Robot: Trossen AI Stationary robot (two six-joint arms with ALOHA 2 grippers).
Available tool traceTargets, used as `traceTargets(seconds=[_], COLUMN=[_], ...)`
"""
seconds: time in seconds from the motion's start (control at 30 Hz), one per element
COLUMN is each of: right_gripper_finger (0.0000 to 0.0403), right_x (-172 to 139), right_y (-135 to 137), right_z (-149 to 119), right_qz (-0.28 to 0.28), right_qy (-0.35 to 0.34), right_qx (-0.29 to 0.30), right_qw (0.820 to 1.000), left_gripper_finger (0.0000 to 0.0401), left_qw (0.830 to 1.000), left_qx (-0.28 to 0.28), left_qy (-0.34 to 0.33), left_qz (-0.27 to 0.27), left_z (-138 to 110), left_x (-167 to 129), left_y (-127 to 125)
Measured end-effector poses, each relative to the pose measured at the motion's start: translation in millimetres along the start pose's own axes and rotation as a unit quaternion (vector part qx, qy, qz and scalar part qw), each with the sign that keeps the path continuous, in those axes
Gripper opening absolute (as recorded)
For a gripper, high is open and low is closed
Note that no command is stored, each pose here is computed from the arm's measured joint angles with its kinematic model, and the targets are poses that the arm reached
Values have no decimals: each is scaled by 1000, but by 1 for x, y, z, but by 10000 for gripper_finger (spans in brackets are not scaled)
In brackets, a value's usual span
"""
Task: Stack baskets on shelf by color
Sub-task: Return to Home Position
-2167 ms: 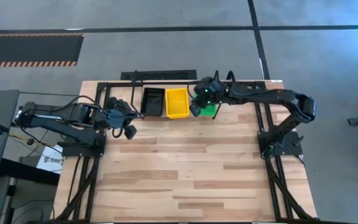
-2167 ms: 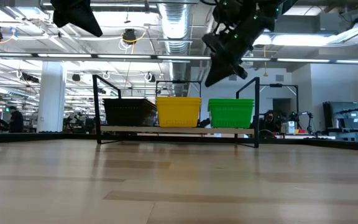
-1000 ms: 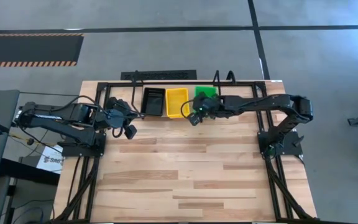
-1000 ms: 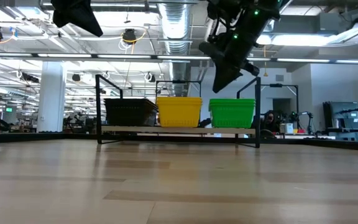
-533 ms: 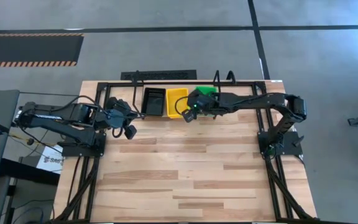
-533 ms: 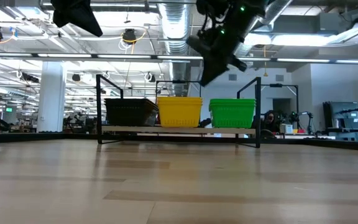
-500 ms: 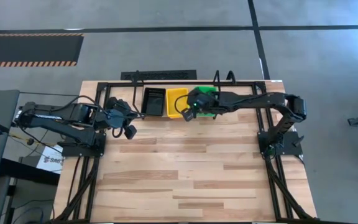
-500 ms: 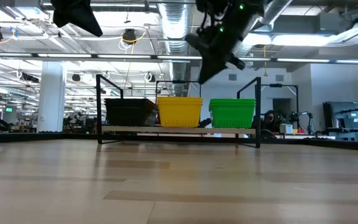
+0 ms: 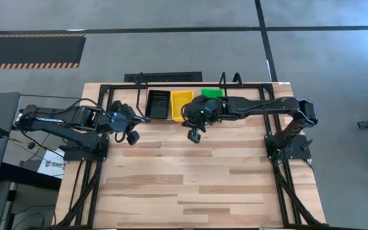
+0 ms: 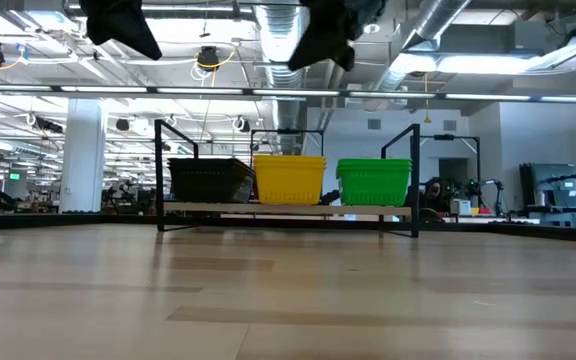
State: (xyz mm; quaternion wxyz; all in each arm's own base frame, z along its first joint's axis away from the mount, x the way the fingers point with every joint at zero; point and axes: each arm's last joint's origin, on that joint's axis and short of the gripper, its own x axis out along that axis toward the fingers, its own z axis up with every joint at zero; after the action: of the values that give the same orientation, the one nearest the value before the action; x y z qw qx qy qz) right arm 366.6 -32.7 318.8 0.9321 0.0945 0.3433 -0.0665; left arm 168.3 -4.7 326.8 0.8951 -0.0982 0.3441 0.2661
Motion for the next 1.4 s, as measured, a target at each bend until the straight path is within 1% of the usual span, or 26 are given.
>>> traceTargets(seconds=[0.1, 0.13, 0.2, 0.27, 0.33, 0.4, 0.47, 0.57, 0.63, 0.7, 0.77, 0.87, 0.93, 1.03, 1.13, 1.2, 1.33, 1.4], right_gripper_finger=[0, 0, 0, 0, 0, 0, 0, 0, 0, 0, 0, 0, 0, 0, 0, 0, 0, 0], right_x=[-12, -15, -28, -42, -60, -77, -97, -123, -135, -148, -165, -184, -191, -191, -171, -146, -85, -49], right_y=[1, 1, 0, 0, -1, 2, 5, 14, 22, 31, 40, 48, 53, 59, 69, 74, 76, 74], right_z=[-1, 1, -1, 1, -1, -1, -6, -11, -16, -22, -25, -32, -38, -44, -49, -54, -58, -57], right_qz=[2, 3, -7, -16, -35, -54, -83, -111, -116, -111, -107, -126, -135, -132, -132, -137, -109, -93], right_qy=[7, -3, 7, -7, -4, -19, -19, -38, -49, -65, -97, -128, -131, -123, -102, -77, -39, -20], right_qx=[-9, -9, -8, -9, -9, -13, -11, 1, -1, -9, -5, 6, 17, 47, 54, 58, 80, 74], right_qw=[1000, 1000, 1000, 1000, 999, 998, 996, 993, 992, 992, 990, 984, 982, 982, 985, 986, 990, 993], left_gripper_finger=[0, 0, 0, 0, 0, 0, 0, 0, 0, 0, 0, 0, 0, 0, 0, 0, 0, 0], left_qw=[1000, 1000, 1000, 1000, 999, 1000, 1000, 1000, 1000, 1000, 999, 997, 995, 990, 986, 983, 980, 979], left_qx=[12, 15, 19, 21, 25, 22, 16, 7, 0, 4, 9, 20, 29, 40, 55, 64, 65, 64], left_qy=[5, 8, 10, 12, 18, 20, 25, 21, 14, 24, 39, 71, 97, 130, 150, 164, 174, 178], left_qz=[-9, -15, -19, -18, -13, -11, -8, -7, -4, -3, -5, -13, -19, -42, -51, -57, -74, -78], left_z=[0, 0, -1, -1, -3, -4, -6, -7, -5, -5, -3, -1, -1, 0, 0, 0, 0, -1], left_x=[0, 0, 0, 0, -1, -3, -5, -9, -8, -4, 3, 17, 26, 42, 58, 67, 78, 78], left_y=[0, -1, -1, -1, 1, 2, 5, 8, 9, 8, 7, 3, 0, -6, -14, -20, -26, -26])
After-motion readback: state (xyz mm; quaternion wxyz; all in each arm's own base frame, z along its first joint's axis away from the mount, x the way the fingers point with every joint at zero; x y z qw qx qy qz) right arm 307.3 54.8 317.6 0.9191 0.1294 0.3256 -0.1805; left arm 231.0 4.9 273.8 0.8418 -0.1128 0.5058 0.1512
